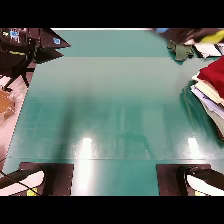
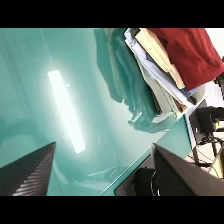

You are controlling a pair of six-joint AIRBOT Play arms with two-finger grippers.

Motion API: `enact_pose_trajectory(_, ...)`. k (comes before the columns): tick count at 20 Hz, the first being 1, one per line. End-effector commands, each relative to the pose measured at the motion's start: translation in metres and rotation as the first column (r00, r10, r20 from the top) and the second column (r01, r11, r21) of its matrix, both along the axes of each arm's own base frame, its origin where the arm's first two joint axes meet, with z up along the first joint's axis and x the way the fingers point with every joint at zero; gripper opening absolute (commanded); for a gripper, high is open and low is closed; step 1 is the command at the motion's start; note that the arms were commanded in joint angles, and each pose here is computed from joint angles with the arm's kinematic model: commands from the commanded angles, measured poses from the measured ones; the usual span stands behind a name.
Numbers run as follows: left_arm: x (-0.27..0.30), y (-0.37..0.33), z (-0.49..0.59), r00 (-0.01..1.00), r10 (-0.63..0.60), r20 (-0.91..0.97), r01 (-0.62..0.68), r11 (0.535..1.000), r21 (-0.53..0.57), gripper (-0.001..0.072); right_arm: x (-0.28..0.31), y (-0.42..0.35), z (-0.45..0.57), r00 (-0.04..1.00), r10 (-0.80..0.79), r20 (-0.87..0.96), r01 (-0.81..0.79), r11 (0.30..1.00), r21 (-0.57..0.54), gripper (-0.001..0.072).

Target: Fold the shirts.

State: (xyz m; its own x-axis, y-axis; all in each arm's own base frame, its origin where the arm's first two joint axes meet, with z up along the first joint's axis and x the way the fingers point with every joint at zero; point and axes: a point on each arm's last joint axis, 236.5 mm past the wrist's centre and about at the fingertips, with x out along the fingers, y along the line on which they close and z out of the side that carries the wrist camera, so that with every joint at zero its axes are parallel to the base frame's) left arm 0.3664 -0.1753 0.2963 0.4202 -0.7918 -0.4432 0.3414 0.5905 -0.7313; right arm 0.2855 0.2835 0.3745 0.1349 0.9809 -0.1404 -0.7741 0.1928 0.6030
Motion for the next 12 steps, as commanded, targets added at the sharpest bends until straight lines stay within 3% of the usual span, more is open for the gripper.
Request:
enact_pose_trajectory(1,0.0014,0.0003,0.001,1.0,0.005,0.004,-0.005,1.0,-0.003,0.0703,-0.0279,0.044,-0.0277,0.995,0.088,0.051,-0.084,0.993,-0.083,0.0023)
enact_pose_trajectory(12,0.0014,0.0003,0.001,1.0,0.005,0.004,-0.005,1.0,-0.003,0.0703,-0.0316,0.0478,-0.0273,0.994,0.1,0.044,-0.096,0.993,-0.074,0.0023)
